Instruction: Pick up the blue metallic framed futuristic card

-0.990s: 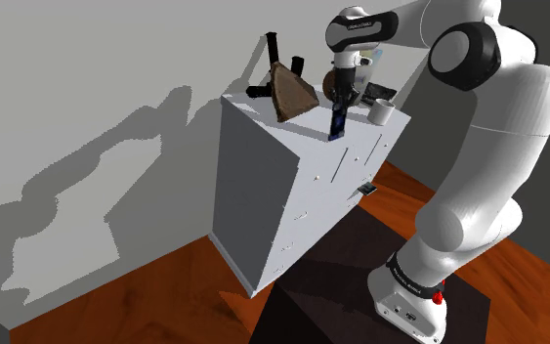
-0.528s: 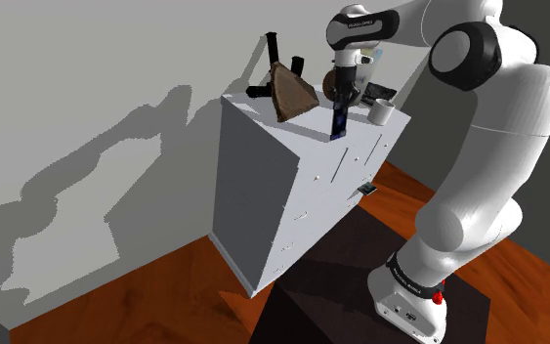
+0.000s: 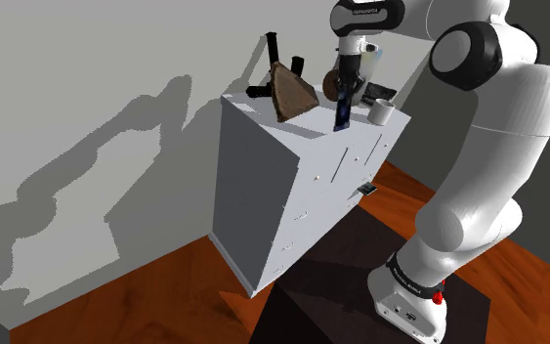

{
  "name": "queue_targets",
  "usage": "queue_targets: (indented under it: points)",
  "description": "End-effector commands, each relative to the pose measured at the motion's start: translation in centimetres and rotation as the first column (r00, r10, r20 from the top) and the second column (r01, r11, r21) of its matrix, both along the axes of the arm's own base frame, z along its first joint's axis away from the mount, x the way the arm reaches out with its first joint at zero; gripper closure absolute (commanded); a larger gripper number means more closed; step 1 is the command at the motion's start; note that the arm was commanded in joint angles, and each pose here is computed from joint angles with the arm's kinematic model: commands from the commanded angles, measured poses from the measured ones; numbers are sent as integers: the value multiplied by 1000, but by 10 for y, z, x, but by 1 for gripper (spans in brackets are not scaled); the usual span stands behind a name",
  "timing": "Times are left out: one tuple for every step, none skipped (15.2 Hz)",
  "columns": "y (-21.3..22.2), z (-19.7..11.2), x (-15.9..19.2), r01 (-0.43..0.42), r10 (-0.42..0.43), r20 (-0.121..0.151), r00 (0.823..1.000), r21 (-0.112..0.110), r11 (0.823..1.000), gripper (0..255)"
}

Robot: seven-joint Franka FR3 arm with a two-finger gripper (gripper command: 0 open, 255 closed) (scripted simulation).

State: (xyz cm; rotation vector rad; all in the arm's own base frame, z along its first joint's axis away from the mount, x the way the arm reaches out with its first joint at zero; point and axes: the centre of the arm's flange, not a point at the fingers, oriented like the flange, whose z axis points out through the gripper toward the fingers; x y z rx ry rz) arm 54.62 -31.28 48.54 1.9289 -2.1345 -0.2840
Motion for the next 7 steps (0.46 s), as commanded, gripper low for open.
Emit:
queue_targets:
  points:
    - [0,11,0,0,0,0,1000,0,1000,255]
    - [0,16,0,0,0,0,1000,0,1000,255]
    - [0,22,0,0,0,0,1000,0,1000,255]
    - [0,27,0,0,0,0,1000,0,1000,255]
    - [0,32,0,0,0,0,1000,0,1000,255]
    - [0,33,0,0,0,0,1000,0,1000,255]
    - [0,33,0,0,0,0,1000,0,1000,255]
